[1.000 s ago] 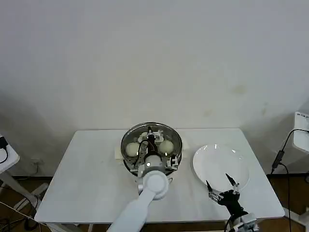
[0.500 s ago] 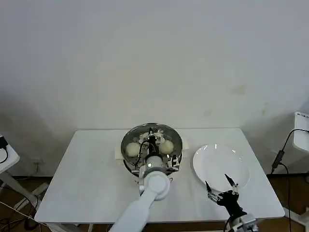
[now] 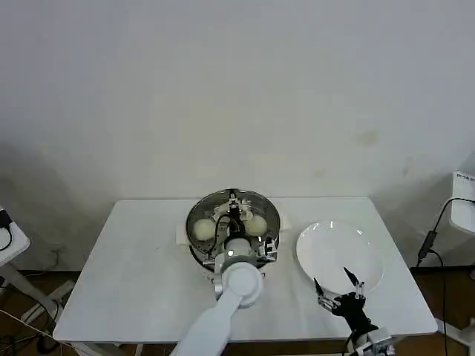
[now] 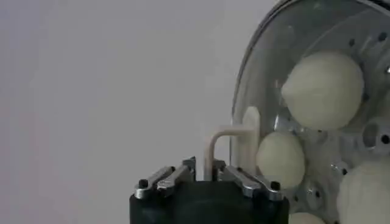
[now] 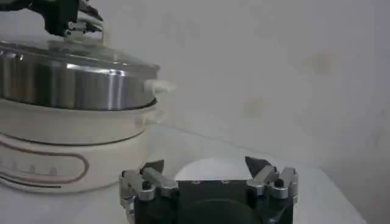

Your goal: Take steamed baozi put them in steamer then cover it.

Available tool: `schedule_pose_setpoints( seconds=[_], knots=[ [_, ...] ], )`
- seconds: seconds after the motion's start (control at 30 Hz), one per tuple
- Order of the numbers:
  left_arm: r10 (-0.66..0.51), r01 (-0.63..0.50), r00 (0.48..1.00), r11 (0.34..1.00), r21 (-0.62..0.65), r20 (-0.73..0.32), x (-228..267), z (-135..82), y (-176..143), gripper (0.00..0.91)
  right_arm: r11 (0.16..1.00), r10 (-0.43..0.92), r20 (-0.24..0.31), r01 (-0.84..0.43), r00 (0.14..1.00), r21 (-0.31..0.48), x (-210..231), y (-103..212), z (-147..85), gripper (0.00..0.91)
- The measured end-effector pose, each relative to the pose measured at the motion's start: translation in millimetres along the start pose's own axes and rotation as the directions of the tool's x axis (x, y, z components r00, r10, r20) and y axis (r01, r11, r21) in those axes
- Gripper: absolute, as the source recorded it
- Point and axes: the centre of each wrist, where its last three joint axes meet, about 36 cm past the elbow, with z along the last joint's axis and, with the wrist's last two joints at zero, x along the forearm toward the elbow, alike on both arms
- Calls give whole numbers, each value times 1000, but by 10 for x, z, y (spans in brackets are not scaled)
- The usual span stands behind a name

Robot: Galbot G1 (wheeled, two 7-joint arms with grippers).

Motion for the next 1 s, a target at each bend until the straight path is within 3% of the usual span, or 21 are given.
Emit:
schedule_pose_setpoints(
  seconds=[0.43, 1.0],
  knots=[
    [-9, 8, 999, 1000, 26, 42, 257, 139, 67, 907, 1000, 1, -4, -1, 1000, -3, 16, 17, 14, 907],
    [-25, 11, 989, 995, 100, 145, 844, 494, 225, 907, 1000, -7, -11, 7, 1000, -4, 40, 47, 70, 907]
  ],
)
